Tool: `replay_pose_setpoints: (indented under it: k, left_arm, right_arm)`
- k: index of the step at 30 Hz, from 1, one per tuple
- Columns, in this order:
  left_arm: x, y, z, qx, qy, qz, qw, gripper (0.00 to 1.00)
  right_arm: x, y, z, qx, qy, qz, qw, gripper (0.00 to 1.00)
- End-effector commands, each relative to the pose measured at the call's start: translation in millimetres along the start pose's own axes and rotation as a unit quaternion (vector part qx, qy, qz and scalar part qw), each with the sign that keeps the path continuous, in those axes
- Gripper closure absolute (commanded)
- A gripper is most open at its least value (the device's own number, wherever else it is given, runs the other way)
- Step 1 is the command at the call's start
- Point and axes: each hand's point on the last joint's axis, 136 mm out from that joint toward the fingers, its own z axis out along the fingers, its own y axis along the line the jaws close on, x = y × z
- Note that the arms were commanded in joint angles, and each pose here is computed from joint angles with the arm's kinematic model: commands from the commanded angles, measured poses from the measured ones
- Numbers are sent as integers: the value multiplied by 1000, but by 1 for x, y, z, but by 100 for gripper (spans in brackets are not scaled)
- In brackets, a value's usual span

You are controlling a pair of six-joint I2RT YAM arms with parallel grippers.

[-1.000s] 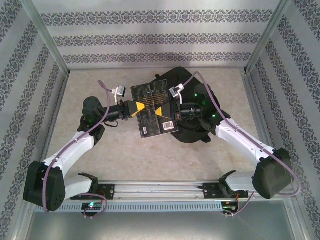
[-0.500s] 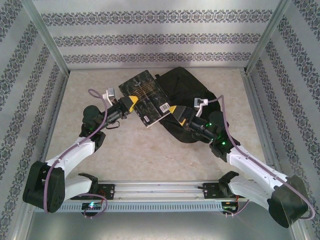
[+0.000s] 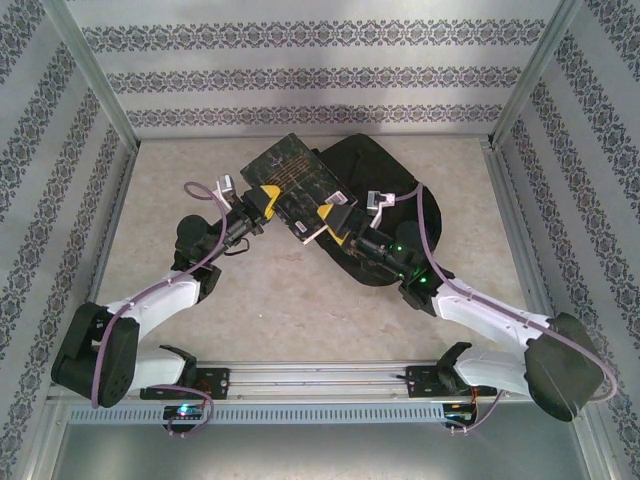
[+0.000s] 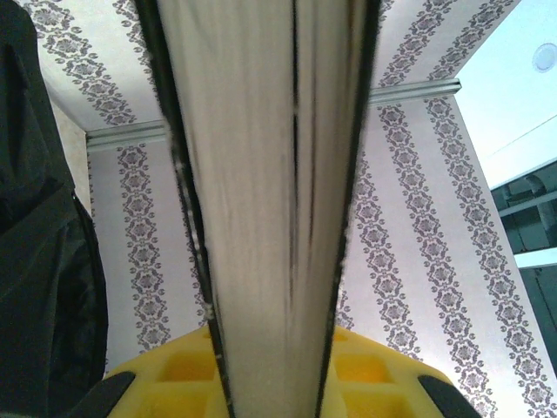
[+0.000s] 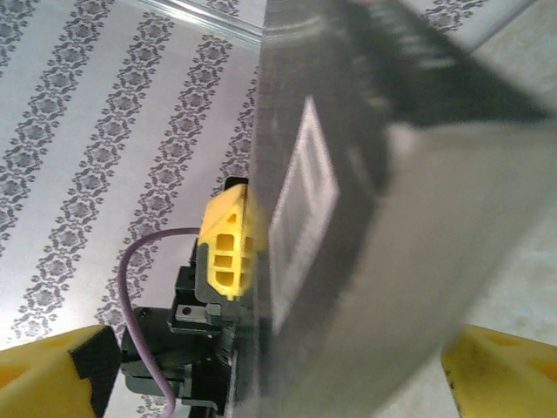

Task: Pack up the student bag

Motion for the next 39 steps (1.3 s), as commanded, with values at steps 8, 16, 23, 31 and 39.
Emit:
replay_pose_setpoints:
  k: [8,16,23,31,39]
  left_arm:
    - [5,-34,-10,58,-10,35,998,100]
    - [7,-26,-9,51,-12,36,998,100]
    - [9,-16,-9,42,-9,34,998,100]
    - [24,12,-4,-25,47,67,996,54]
    - [60,55,23,-232,204,235,922,31]
  right_arm:
    - [-16,38,13,-45,-58,-56,996,33]
    - [-13,30,28,-41,-56,-30,997,45]
    - [-9,19,34,-25,-50,-19,998,76]
    - [-28,-28,0,117,-71,-32,990,100]
    - [-98,-41,-122,309,-191,-129,923,100]
